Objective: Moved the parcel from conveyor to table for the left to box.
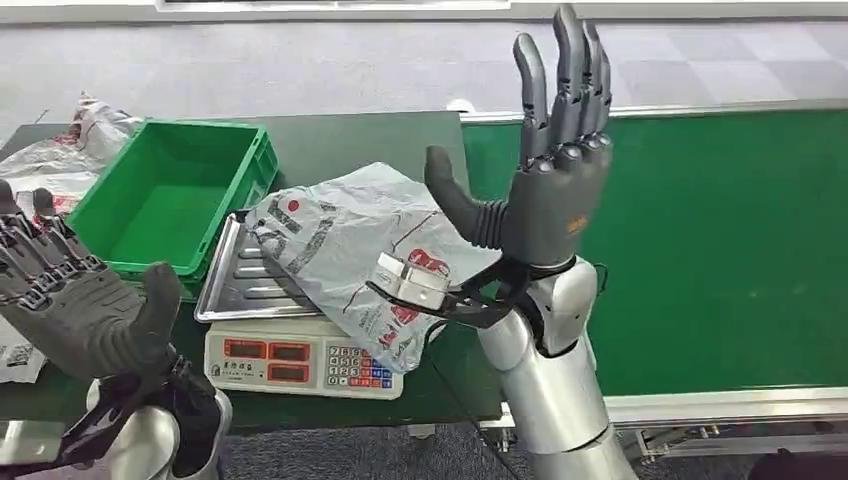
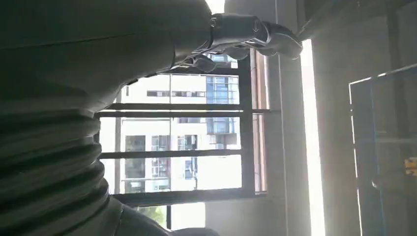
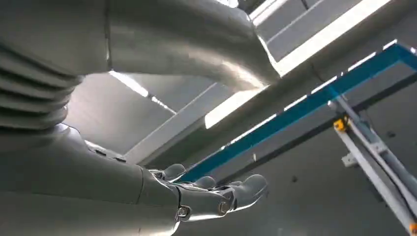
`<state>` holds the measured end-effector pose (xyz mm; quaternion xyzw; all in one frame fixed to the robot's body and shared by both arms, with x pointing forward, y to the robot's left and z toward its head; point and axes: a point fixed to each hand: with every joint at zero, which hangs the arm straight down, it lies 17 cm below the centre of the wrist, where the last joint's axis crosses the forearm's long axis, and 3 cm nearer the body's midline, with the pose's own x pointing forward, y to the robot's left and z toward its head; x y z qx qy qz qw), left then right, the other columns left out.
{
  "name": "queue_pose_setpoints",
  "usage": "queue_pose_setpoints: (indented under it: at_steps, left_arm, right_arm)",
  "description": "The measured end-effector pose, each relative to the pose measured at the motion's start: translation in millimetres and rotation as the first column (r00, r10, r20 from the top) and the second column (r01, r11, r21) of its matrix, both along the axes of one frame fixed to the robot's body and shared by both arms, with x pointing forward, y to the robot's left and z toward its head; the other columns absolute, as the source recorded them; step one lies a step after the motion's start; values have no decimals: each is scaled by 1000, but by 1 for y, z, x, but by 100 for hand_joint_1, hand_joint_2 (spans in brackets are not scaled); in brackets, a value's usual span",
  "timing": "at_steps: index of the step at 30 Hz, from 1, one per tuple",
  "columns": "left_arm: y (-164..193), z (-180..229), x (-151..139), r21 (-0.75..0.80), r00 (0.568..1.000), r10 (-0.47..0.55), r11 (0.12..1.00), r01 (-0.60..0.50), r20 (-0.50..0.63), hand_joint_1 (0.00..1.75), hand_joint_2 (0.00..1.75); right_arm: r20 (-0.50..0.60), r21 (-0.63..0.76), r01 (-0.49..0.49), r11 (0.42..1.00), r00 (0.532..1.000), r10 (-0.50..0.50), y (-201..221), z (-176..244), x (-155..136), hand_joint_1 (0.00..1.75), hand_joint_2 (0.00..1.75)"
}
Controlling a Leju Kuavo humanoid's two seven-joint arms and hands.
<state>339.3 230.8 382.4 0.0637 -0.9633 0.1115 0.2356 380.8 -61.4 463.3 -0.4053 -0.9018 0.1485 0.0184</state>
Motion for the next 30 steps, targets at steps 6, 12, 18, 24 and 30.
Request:
queue_pose_setpoints:
  at_steps: [6, 12, 18, 24, 30]
  left_arm:
    - [-20, -14, 9, 57, 998, -53, 997, 55, -40, 0, 175]
    - [-104, -89, 75, 427, 952, -57, 885, 187, -299, 0, 175]
    - [-143, -148, 111, 558, 901, -1, 785, 269, -433, 0, 175]
    - [-220, -214, 123, 701, 834, 24, 555, 447, -551, 0, 175]
    - [-256, -241, 121, 704, 792, 9, 465, 537, -611, 0, 175]
  right_arm:
    - [39, 34, 62, 998, 997, -63, -25, 11, -8, 0, 0]
    - [217, 287, -30, 958, 976, -34, -110, 52, -65, 0, 175]
    - [327, 391, -93, 916, 944, -43, -150, 69, -109, 0, 175]
    - [448, 442, -187, 877, 893, -35, -173, 82, -161, 0, 175]
    - [492, 442, -215, 871, 870, -34, -178, 86, -182, 0, 175]
